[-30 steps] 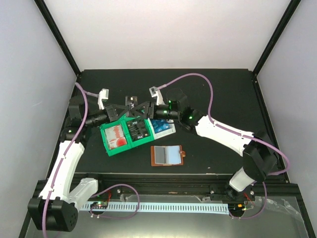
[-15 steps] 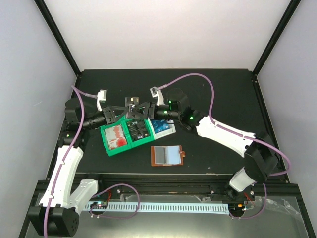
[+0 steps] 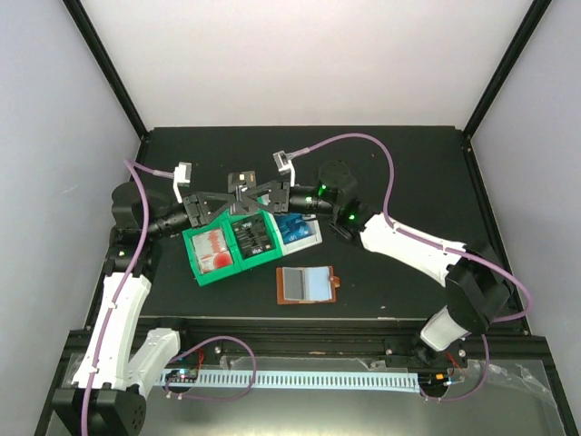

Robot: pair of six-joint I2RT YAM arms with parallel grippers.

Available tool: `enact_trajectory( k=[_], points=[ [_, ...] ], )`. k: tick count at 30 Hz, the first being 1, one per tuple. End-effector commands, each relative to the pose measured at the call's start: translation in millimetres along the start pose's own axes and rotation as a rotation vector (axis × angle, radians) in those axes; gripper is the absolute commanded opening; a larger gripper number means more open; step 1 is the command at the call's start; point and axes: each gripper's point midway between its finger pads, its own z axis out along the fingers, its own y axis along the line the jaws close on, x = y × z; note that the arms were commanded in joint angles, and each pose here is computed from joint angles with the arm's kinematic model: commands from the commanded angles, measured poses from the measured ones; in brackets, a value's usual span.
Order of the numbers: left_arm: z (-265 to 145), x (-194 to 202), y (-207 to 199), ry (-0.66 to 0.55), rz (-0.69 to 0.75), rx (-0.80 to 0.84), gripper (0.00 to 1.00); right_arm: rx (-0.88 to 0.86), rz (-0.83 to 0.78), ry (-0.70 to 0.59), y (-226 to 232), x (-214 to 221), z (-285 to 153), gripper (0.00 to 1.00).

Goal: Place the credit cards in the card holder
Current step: Place the credit card in the storage box.

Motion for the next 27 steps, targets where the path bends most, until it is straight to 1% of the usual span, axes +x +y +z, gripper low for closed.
enact_trajectory(
  k=[1,4,8,11,27],
  points=[
    [-6.0,-1.8,-24.5,-0.001,0.066,0.052,0.14,-0.07,0.006,-0.03,13.6,-11.3,-11.4,0.05],
    [-5.4,-1.6,-21.3,0.001,0.063,0.047,0.14,-0.091,0.003,-0.027,20.5,-11.6,-15.6,0.04],
    [-4.9,-0.1,-20.0,0.008,0.068,0.049,0.09,-0.119,0.013,-0.013,26.6,-8.9,-17.8,0.04],
    [-4.9,1.4,-20.6,0.016,0.082,0.054,0.06,-0.141,0.017,-0.008,30.8,-8.5,-18.6,0.04],
    [-3.2,10.9,-5.2,0.046,0.071,0.032,0.06,-0.23,0.028,0.014,48.4,-6.2,-23.3,0.04]
  ],
)
